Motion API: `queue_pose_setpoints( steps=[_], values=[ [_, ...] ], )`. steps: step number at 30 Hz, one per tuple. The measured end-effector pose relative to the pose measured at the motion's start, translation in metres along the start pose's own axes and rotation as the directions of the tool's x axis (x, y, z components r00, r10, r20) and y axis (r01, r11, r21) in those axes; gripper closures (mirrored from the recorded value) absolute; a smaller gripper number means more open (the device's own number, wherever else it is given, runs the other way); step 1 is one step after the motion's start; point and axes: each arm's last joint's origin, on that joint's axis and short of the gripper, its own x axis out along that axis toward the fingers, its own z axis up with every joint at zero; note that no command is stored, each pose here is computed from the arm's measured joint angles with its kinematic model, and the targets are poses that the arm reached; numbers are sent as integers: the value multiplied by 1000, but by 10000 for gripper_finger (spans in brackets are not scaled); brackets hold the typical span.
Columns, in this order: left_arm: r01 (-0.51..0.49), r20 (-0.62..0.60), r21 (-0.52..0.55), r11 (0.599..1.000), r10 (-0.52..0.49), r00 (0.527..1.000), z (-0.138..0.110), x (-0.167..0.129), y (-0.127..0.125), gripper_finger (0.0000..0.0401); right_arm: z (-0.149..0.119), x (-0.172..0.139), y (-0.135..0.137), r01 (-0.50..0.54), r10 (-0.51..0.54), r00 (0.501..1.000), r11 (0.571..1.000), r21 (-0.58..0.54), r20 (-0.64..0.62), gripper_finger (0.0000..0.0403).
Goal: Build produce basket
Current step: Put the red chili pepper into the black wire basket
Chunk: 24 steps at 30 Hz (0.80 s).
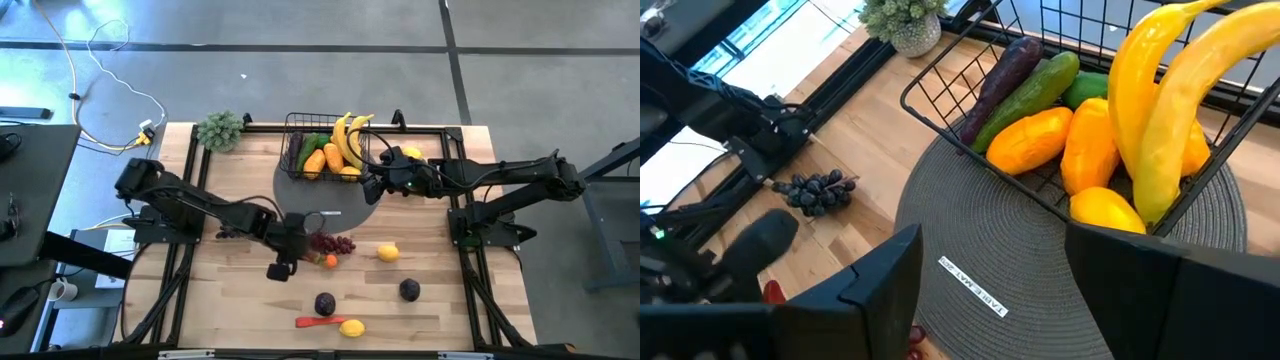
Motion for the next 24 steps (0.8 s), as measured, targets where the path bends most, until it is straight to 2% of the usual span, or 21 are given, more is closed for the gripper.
queue_pose_setpoints(
  steps=[8,12,16,24],
  values=[
    [-126,89,-90,988,134,987,5,-34,33,333,0,0,0,2,-2,1000,999,-36,-2,177],
    [-212,118,-148,966,230,966,4,-49,57,334,0,0,0,-1,1,1000,1000,2,-5,177],
    [-301,137,-226,926,336,932,3,-63,83,334,-1,0,0,-23,23,999,1000,17,-26,177],
    [-401,146,-386,831,484,863,-5,-78,135,334,-2,0,1,-37,38,998,999,17,-45,177]
  ],
)
